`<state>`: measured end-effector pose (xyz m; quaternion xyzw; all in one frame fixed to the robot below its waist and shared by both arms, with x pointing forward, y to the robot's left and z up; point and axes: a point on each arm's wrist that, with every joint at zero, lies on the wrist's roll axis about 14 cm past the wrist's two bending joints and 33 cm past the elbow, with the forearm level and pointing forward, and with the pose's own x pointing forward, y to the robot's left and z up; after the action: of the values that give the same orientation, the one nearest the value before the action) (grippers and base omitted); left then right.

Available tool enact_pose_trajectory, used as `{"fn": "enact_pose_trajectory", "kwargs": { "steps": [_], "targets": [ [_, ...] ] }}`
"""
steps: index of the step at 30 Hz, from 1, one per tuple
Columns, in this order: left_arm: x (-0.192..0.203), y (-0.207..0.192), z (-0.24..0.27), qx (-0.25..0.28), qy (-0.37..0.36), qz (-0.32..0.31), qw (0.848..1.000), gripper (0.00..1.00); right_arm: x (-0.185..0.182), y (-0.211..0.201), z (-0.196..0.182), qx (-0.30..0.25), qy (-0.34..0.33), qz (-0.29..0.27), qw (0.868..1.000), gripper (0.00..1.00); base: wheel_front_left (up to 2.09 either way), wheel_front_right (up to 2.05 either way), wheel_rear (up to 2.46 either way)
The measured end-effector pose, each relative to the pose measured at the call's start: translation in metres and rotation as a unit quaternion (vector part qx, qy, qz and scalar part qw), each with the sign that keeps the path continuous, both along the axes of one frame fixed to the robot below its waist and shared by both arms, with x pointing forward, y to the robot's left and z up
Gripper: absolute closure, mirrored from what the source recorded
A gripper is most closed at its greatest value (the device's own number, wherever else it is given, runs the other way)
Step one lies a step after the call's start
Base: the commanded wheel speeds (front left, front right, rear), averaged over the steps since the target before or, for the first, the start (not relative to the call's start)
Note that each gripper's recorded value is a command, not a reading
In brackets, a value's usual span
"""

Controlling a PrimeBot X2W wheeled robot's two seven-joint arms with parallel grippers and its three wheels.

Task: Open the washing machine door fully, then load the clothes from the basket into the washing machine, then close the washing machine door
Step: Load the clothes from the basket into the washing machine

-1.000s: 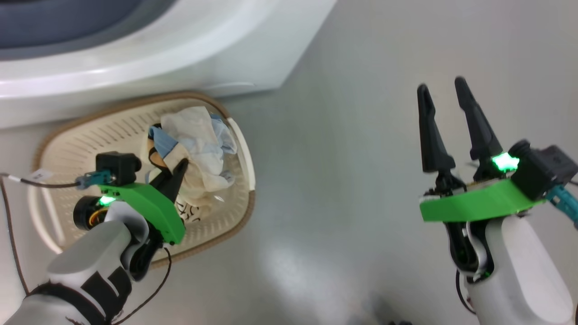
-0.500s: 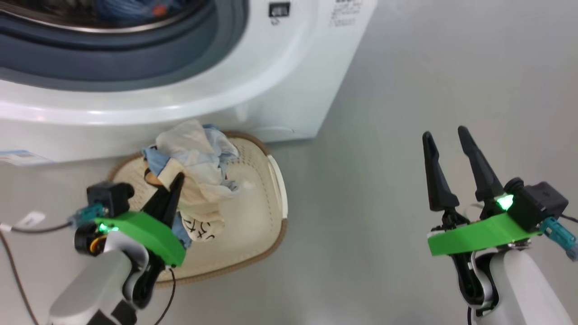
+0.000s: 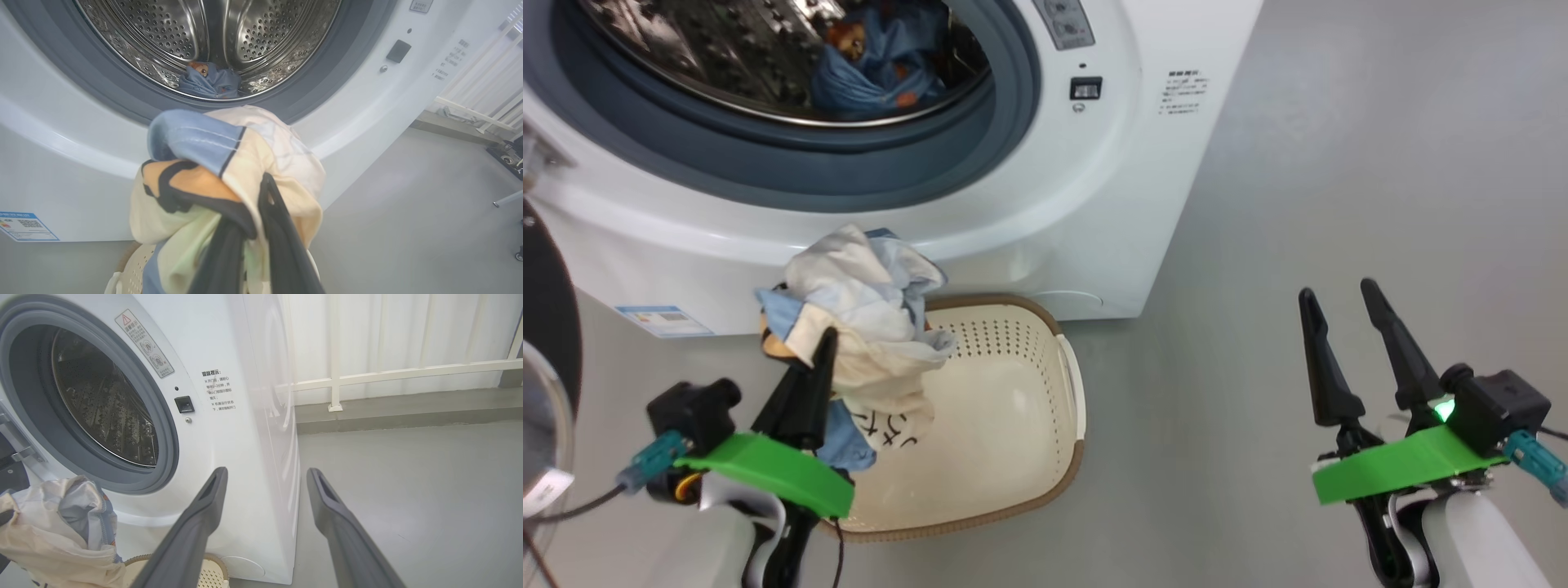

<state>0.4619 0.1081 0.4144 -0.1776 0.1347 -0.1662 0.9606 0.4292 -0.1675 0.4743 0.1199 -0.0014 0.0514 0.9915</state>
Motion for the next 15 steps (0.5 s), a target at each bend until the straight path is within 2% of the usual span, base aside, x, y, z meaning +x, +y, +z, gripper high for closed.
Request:
{"fn": "enact_pose_trajectory", "kwargs": {
  "steps": [15],
  "targets": [
    [-0.038, 0.057, 0.049, 0.039, -0.090, 0.092, 0.991, 1.00, -0.018, 0.007, 0.009, -0.002, -0.008, 0.014, 1.000, 0.00, 0.00, 0.00, 0.00]
  ]
}}
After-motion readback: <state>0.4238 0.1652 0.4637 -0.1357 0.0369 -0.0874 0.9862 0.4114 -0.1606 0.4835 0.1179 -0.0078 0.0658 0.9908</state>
